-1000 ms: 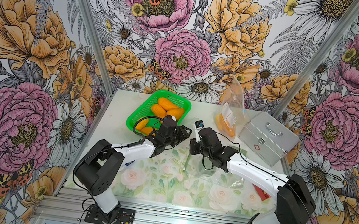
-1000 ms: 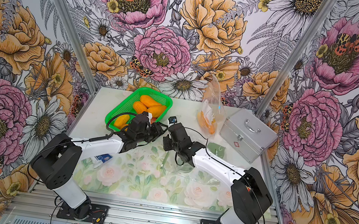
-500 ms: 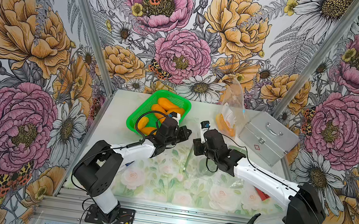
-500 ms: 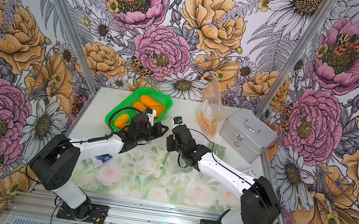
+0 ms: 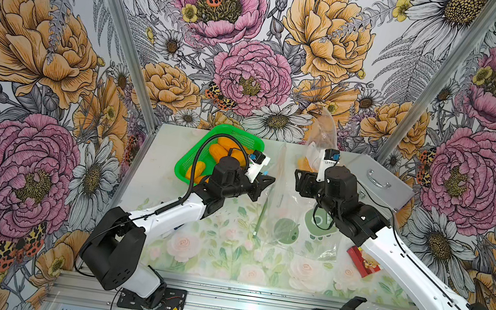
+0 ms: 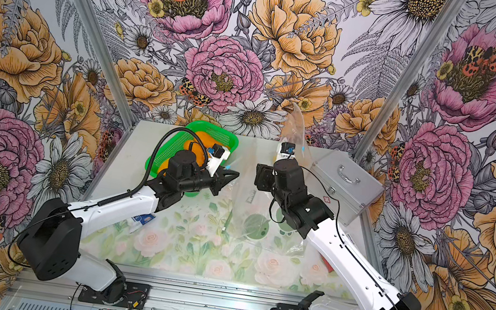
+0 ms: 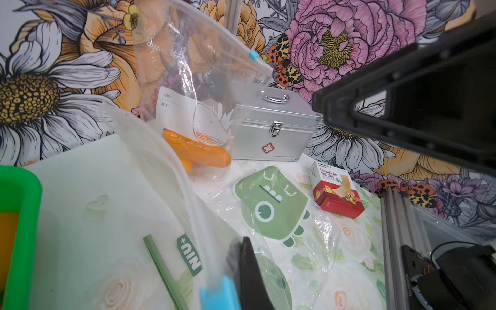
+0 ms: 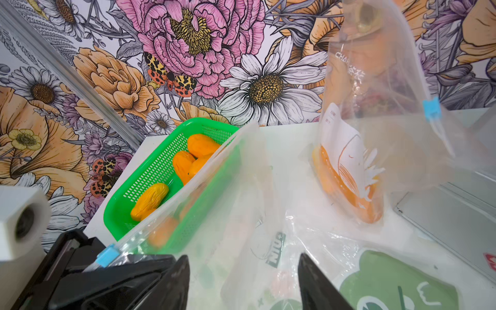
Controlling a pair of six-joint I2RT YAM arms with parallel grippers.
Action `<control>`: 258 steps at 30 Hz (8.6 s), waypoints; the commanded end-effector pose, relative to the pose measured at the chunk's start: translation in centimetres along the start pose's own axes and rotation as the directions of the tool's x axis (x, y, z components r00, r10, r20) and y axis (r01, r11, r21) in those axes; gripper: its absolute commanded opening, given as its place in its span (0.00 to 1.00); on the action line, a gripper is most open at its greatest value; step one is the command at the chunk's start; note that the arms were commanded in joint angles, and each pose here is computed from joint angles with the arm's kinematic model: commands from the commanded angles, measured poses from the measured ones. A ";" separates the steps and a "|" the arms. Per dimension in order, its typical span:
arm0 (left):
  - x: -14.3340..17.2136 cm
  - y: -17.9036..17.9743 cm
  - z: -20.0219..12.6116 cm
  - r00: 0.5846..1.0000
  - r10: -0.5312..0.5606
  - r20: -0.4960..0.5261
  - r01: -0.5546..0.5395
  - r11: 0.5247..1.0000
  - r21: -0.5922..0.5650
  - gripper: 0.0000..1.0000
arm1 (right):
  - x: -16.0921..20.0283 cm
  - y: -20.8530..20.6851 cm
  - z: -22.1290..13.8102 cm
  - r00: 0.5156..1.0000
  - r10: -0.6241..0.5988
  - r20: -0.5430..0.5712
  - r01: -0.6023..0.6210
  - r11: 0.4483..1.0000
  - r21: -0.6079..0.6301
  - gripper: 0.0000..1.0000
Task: Place the mango in a zip-top bag and seal the zipper
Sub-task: Pick up the zipper food storage bag, then open the zipper of the food storage bag.
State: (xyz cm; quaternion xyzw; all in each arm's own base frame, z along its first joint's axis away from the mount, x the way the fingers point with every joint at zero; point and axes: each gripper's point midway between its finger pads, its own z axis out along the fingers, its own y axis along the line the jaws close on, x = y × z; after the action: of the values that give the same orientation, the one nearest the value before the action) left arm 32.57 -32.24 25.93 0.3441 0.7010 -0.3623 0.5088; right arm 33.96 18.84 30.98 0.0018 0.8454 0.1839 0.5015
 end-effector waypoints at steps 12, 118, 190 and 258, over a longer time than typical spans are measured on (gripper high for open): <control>5.3 -3.8 -1.0 0.891 0.450 -0.058 -0.444 0.891 0.096 0.00 | 1.8 1.6 1.0 0.965 0.174 -0.196 -0.195 0.976 -0.093 0.73; -3.6 0.8 -3.6 0.933 -0.358 0.038 0.358 0.912 -0.201 0.97 | 2.1 3.9 6.0 0.965 -0.004 -0.262 -0.054 0.976 -0.213 0.00; 0.8 6.9 -0.8 0.754 -0.622 0.213 0.645 0.639 -0.419 0.00 | 9.8 -1.8 10.0 0.952 0.025 -0.306 0.078 0.944 0.320 0.29; 12.1 11.3 0.7 0.802 -0.594 -0.063 0.470 0.691 -0.549 0.39 | 6.3 -1.9 6.3 0.824 -0.195 -0.532 0.378 0.889 0.259 0.00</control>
State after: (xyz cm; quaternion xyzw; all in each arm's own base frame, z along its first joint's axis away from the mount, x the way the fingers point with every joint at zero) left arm 38.88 -26.62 12.46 -0.0035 0.8905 -0.2874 0.3527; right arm 35.76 20.69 22.20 -0.1001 0.9554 -0.0440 0.2744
